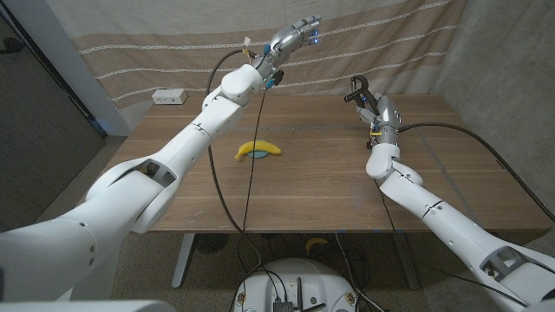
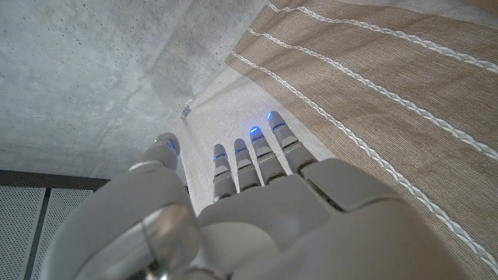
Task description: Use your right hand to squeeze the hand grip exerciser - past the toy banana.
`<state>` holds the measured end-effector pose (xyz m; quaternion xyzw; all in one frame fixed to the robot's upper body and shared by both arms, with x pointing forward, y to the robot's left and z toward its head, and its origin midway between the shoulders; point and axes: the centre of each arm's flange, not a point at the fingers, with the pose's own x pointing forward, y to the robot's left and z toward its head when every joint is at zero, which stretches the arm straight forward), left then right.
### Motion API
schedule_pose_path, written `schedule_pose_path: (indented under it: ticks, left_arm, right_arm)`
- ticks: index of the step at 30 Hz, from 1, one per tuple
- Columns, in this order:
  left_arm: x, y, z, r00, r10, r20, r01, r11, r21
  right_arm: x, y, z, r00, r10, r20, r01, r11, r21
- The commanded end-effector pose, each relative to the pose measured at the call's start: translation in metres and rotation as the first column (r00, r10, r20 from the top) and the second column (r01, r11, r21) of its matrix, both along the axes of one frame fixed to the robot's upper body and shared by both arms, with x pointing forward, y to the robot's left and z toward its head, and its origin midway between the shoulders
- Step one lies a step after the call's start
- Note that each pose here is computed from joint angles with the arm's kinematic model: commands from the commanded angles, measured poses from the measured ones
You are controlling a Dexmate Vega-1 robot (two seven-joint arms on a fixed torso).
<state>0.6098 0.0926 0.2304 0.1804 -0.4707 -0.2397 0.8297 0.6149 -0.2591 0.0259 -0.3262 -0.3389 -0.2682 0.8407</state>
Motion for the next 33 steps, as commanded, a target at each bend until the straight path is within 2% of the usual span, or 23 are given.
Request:
schedule_pose_path:
  ticks: [1, 10, 16, 22, 26, 33]
  left_arm:
    - [0.002, 0.018, -0.011, 0.999, -0.004, -0.040, 0.002, 0.999, -0.038]
    - [-0.001, 0.027, -0.014, 0.999, 0.013, -0.040, -0.015, 0.999, -0.049]
    - [-0.003, 0.044, -0.022, 0.996, 0.055, -0.064, -0.060, 0.995, -0.077]
    - [-0.004, 0.059, -0.032, 0.992, 0.081, -0.092, -0.091, 0.990, -0.106]
    - [-0.007, 0.062, -0.036, 0.991, 0.091, -0.094, -0.101, 0.989, -0.111]
    - [-0.012, 0.064, -0.037, 0.991, 0.098, -0.089, -0.107, 0.988, -0.109]
  right_arm:
    - [-0.004, -0.007, -0.003, 1.000, 0.011, -0.003, -0.011, 1.000, -0.025]
    - [-0.011, -0.014, -0.005, 0.999, 0.033, 0.017, -0.032, 0.999, -0.032]
    - [-0.020, -0.018, -0.004, 1.000, 0.031, 0.001, -0.031, 0.998, -0.050]
    - [-0.023, -0.020, -0.005, 0.998, 0.060, -0.009, -0.061, 0.997, -0.050]
    - [-0.023, -0.020, -0.006, 0.997, 0.075, 0.003, -0.075, 0.996, -0.053]
    - [-0.023, -0.023, -0.009, 0.989, 0.147, 0.022, -0.146, 0.988, -0.047]
